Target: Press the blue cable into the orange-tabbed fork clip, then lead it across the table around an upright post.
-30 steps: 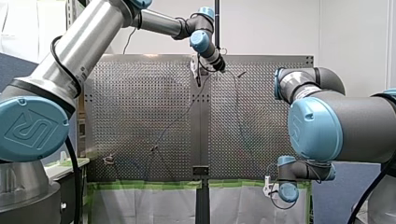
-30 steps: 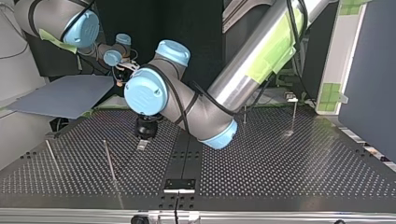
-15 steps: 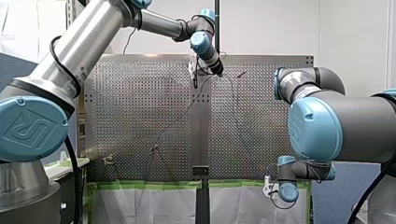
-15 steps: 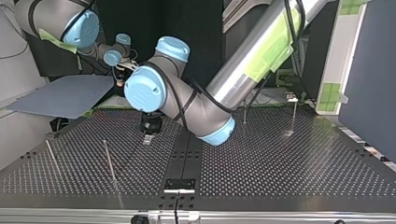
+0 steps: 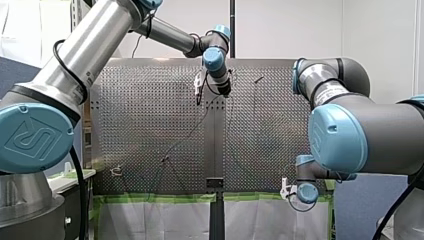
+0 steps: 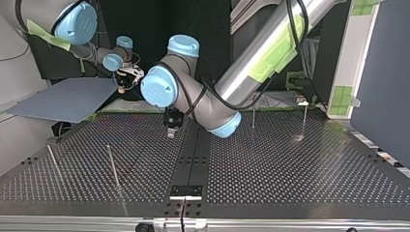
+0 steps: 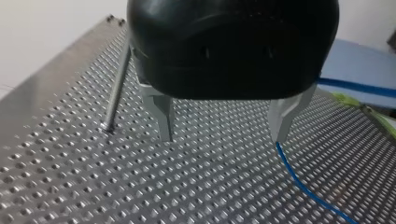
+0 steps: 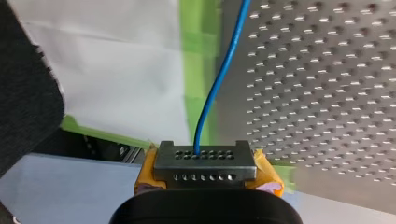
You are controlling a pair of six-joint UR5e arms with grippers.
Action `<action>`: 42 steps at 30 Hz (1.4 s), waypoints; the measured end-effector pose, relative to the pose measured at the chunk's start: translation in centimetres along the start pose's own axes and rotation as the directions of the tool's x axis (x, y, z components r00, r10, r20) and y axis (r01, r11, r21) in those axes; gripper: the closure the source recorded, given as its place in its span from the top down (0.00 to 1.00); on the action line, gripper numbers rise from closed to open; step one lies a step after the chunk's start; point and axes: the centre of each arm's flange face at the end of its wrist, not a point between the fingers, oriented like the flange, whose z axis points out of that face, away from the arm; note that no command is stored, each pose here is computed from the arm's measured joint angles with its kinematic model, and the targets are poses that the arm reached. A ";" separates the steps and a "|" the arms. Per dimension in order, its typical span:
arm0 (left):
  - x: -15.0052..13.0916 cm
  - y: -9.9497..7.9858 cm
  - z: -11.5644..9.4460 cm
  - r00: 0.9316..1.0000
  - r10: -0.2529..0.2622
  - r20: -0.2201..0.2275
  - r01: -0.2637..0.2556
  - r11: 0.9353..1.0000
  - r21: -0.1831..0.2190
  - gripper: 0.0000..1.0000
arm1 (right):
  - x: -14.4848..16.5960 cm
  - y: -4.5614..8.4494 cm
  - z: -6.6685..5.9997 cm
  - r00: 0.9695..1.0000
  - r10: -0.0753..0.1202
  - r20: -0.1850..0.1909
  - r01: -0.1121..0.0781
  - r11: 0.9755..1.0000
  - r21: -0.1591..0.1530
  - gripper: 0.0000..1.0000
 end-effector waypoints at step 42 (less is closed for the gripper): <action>1.8 -0.3 0.2 1.000 0.004 -0.027 -0.003 0.999 0.052 1.00 | 32.3 -3.7 -1.7 0.955 0.151 -0.254 -0.117 0.983 0.143 0.00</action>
